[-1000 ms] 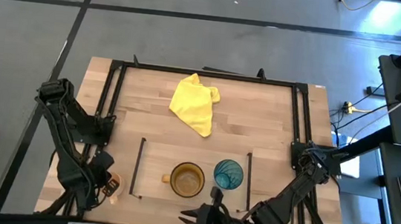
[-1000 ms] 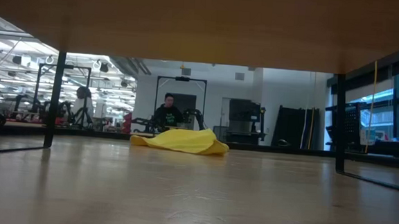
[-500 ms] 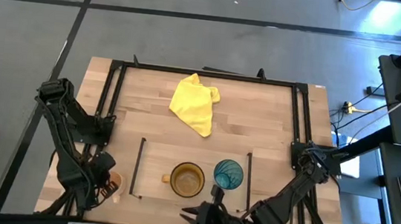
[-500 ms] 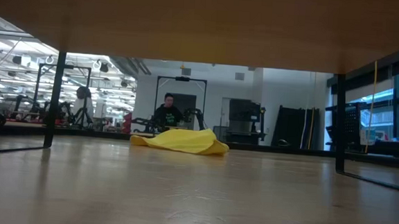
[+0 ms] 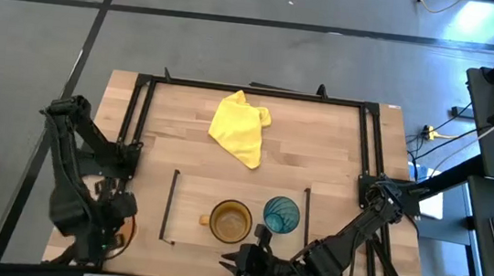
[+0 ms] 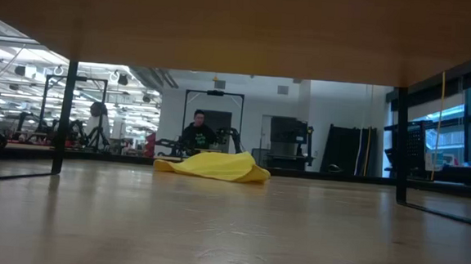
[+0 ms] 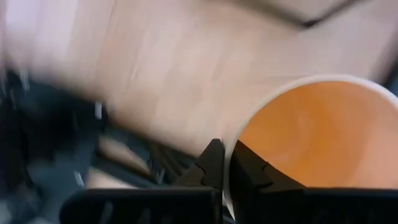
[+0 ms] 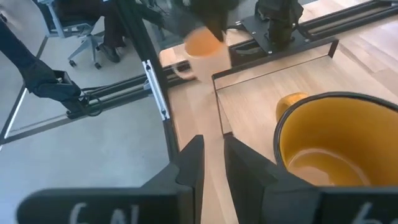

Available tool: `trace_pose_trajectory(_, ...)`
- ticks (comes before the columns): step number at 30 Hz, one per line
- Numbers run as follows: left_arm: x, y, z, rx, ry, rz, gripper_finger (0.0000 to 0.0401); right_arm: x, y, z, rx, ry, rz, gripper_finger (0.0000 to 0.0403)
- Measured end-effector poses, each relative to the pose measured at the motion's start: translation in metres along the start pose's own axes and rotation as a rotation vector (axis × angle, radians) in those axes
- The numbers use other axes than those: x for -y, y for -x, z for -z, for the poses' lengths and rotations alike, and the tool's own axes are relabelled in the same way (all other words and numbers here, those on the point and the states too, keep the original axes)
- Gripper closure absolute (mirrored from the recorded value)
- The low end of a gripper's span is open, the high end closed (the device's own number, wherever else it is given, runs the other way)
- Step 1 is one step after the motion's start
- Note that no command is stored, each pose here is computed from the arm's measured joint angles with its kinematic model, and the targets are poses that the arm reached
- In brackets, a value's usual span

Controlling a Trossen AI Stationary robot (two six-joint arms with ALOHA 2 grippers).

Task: Stack small to large cups/mugs on shelf
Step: Put the light orange mug on the shelf

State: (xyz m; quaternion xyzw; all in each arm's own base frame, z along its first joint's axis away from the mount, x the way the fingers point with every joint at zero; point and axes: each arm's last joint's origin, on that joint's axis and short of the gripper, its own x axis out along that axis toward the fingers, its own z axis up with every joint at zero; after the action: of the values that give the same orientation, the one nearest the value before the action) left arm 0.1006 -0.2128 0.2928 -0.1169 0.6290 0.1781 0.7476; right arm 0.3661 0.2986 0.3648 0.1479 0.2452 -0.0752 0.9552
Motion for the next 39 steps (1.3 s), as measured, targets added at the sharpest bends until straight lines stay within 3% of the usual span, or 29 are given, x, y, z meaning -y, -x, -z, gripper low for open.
trace_pose_trajectory(4,0.003,0.054,-0.017,0.225,-0.256,0.132,0.0399,0.002,-0.002,-0.002,0.001,0.006,0.006,0.0338)
trace_pose_trajectory(8,-0.007,0.088,-0.044,0.385,-0.483,0.112,0.0399,0.004,-0.004,-0.003,0.002,0.011,0.01,0.0338)
trace_pose_trajectory(14,-0.019,0.101,-0.087,0.443,-0.77,0.019,0.0399,0.004,-0.004,-0.003,0.003,-0.033,0.011,0.0338)
trace_pose_trajectory(19,-0.032,0.096,-0.118,0.387,-0.976,-0.049,0.0399,0.004,-0.004,-0.004,0.017,-0.087,0.024,0.0338)
trace_pose_trajectory(26,-0.039,0.093,-0.152,0.436,-1.15,-0.034,0.0399,0.005,-0.004,-0.005,0.058,-0.146,0.06,0.0338)
trace_pose_trajectory(39,-0.041,0.075,-0.179,0.462,-1.253,0.075,0.0399,0.007,-0.004,-0.006,0.111,-0.198,0.105,0.0338)
